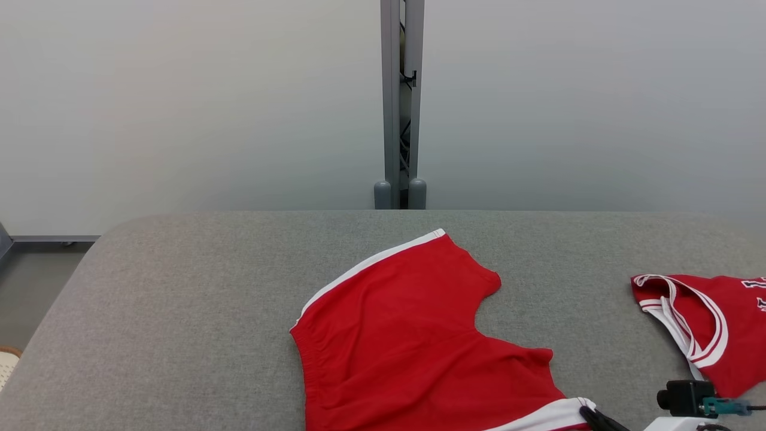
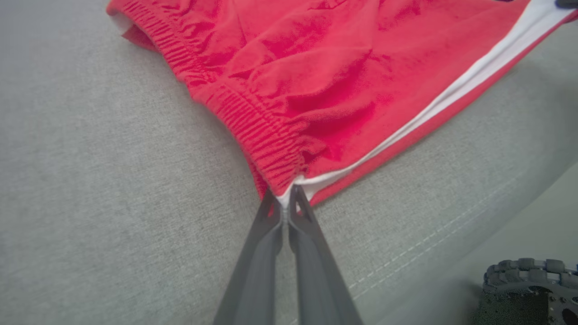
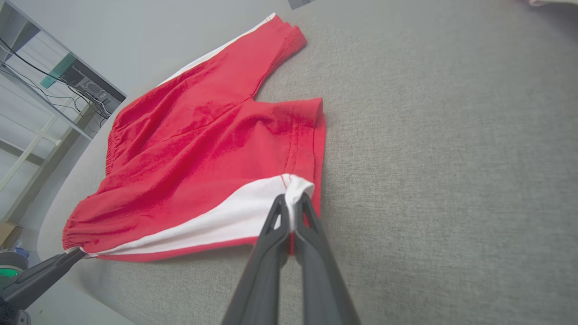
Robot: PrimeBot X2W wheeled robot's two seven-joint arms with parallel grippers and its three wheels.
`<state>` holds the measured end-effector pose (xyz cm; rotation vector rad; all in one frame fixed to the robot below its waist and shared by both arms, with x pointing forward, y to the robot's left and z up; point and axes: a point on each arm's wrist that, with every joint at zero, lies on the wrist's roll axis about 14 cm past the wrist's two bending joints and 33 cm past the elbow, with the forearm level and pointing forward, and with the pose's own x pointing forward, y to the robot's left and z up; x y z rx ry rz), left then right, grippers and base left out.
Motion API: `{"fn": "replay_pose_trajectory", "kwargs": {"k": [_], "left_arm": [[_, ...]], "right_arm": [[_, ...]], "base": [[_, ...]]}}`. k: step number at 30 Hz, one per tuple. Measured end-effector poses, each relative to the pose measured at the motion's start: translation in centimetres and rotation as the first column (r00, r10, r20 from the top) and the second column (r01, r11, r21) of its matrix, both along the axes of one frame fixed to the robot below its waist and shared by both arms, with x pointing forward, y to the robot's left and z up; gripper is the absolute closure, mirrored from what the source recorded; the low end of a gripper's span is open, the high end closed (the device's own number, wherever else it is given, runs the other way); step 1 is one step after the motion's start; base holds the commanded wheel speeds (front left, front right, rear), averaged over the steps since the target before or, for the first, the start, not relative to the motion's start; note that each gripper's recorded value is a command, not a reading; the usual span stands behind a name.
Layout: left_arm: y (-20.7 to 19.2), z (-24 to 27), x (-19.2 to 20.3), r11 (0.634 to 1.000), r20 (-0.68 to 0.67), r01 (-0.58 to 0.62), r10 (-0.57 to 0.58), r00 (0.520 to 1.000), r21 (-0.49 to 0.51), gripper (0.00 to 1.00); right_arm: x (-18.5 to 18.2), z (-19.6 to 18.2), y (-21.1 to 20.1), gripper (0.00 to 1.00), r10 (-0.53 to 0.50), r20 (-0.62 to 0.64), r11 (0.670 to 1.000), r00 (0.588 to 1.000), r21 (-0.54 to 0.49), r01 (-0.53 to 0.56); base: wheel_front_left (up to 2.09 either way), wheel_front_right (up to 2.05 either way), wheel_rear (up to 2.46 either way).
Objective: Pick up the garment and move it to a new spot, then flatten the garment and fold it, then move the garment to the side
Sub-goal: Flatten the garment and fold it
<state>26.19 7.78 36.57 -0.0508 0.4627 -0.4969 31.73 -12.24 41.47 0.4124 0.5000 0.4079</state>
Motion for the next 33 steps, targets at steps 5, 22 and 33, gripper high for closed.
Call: {"fn": "replay_pose_trajectory", "kwargs": {"k": [5, 22, 33], "left_arm": [[0.1, 1.0, 0.7, 1.000, 0.030, -0.020, 0.021, 0.999, -0.018, 1.00], [0.9, 6.3, 5.8, 0.997, 0.175, -0.048, 0.058, 0.983, -0.059, 1.00], [1.1, 9.0, 8.8, 0.993, 0.224, -0.071, 0.091, 0.970, -0.096, 1.00]], "right_arm": [[1.2, 1.2, -0.6, 1.00, -0.018, 0.046, 1.000, 0.999, 0.002, 0.018], [7.4, 7.2, -0.2, 1.00, -0.011, 0.216, 1.000, 0.976, 0.027, 0.005], [10.7, 9.3, 1.5, 1.00, 0.023, 0.260, 0.999, 0.965, 0.039, -0.034]], "base": [[0.00, 0.00, 0.00], [0.00, 0.00, 0.00], [0.00, 0.00, 0.00]]}}
